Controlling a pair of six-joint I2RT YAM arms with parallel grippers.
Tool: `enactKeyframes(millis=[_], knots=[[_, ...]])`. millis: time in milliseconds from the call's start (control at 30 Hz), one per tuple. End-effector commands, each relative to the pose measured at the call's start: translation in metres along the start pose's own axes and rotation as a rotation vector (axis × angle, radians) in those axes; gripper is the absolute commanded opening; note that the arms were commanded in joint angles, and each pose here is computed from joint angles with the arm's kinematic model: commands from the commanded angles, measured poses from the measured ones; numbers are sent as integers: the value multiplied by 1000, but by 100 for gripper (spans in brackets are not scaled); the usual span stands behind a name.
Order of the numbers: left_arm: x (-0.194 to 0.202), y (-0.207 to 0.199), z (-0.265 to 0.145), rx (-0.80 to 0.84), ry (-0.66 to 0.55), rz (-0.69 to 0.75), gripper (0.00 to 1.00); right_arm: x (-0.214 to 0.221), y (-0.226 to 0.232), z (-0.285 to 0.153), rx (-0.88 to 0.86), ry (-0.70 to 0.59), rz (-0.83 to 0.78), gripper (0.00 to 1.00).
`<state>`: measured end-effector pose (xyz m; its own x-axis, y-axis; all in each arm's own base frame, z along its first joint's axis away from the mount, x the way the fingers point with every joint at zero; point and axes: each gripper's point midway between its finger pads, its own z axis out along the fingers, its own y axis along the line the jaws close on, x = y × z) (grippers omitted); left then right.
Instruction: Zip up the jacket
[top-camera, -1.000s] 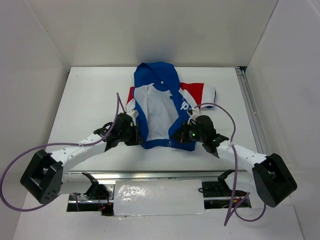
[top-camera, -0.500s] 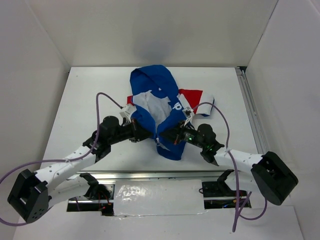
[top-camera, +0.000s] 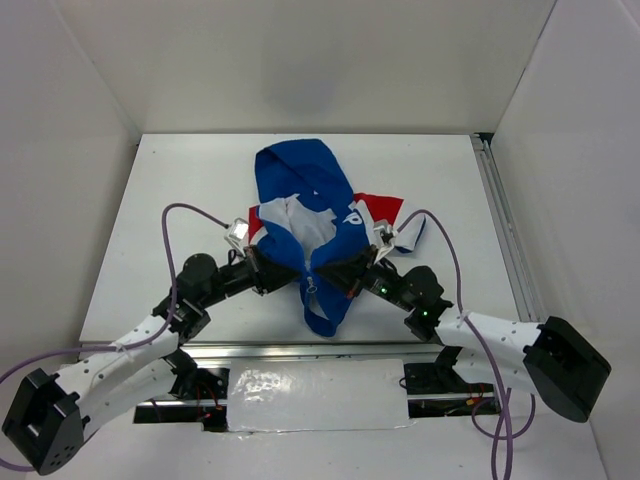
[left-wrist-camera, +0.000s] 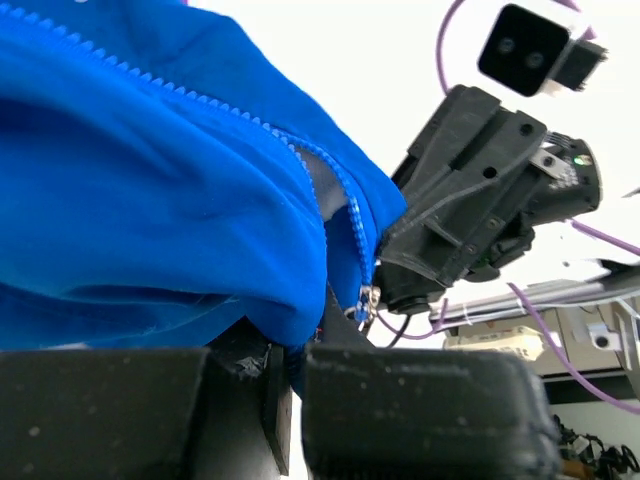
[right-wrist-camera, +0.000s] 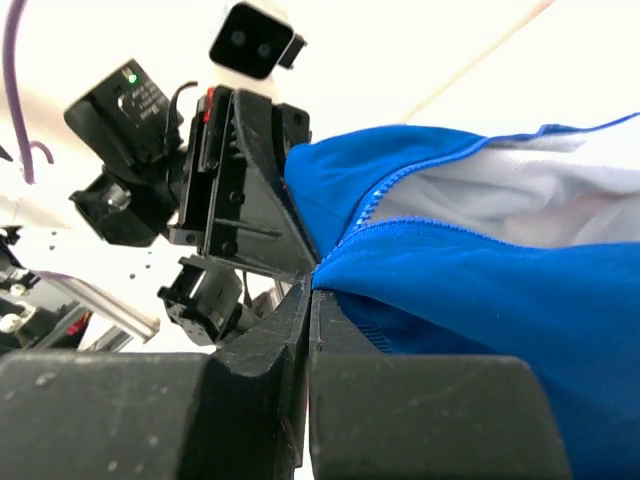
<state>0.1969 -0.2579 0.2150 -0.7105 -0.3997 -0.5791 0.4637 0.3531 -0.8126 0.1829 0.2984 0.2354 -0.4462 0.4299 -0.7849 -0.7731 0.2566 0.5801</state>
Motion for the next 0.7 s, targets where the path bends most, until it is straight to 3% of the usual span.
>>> enactKeyframes(millis=[0,667], knots=[[-16,-42,-6,169,-62,51,0,-27,16,1,-38,-109,-69,0],[-22,-48,-6,201,-101,-26,0,-28,12,4,-3,-116,-76,0]])
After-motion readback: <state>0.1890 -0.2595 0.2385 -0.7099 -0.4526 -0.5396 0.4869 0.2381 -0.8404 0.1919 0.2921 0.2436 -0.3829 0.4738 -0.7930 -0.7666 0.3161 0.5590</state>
